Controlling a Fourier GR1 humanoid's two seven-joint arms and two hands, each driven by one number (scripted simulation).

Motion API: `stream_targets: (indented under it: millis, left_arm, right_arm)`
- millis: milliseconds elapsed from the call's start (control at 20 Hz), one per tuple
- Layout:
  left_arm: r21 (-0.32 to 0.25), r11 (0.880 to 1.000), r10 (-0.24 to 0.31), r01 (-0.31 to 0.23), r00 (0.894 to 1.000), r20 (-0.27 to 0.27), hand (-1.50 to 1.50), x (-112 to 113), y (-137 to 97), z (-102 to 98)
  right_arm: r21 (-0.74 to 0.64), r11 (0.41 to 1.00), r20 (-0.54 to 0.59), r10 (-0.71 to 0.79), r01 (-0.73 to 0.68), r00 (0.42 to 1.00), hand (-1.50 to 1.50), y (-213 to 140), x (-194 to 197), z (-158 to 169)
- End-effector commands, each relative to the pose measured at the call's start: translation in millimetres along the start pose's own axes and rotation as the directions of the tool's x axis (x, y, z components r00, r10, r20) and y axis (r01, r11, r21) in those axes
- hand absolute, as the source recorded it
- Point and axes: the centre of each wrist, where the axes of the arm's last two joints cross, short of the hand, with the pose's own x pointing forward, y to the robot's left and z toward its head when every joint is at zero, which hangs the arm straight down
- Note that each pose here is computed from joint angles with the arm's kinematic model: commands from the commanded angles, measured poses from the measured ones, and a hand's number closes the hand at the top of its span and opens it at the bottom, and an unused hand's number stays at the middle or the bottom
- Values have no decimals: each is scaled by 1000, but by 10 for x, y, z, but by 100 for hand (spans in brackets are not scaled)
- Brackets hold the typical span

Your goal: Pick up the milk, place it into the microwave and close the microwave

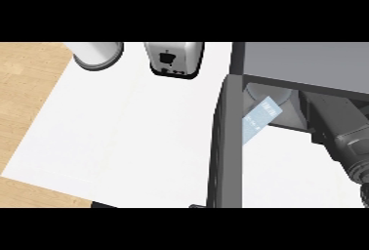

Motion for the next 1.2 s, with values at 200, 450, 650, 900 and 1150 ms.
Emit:
stream_targets:
  millis: [200, 450, 650, 900, 1150]
  left_arm:
    - [-20, 1000, 2, -2, 1000, -10, -150, -27, 12, -107]
    - [-43, 999, 25, -26, 999, -28, -150, -140, -28, -111]
    - [-41, 999, 29, -32, 997, -69, -150, -178, -14, -124]
    - [-40, 997, 55, -59, 994, -90, -150, -302, -89, -103]
    - [-51, 997, 55, -60, 993, -102, -150, -388, -113, -55]
  right_arm:
    - [17, 999, 22, 26, -27, 999, -150, 515, 522, -193]
    - [18, 1000, 71, -16, 15, 997, -150, 630, 653, -224]
    - [-34, 999, 84, -32, 35, 996, -150, 627, 724, -267]
    - [-98, 994, 68, -32, 39, 997, -150, 585, 621, -224]
    - [-40, 999, 70, 24, -21, 997, -150, 528, 556, -209]
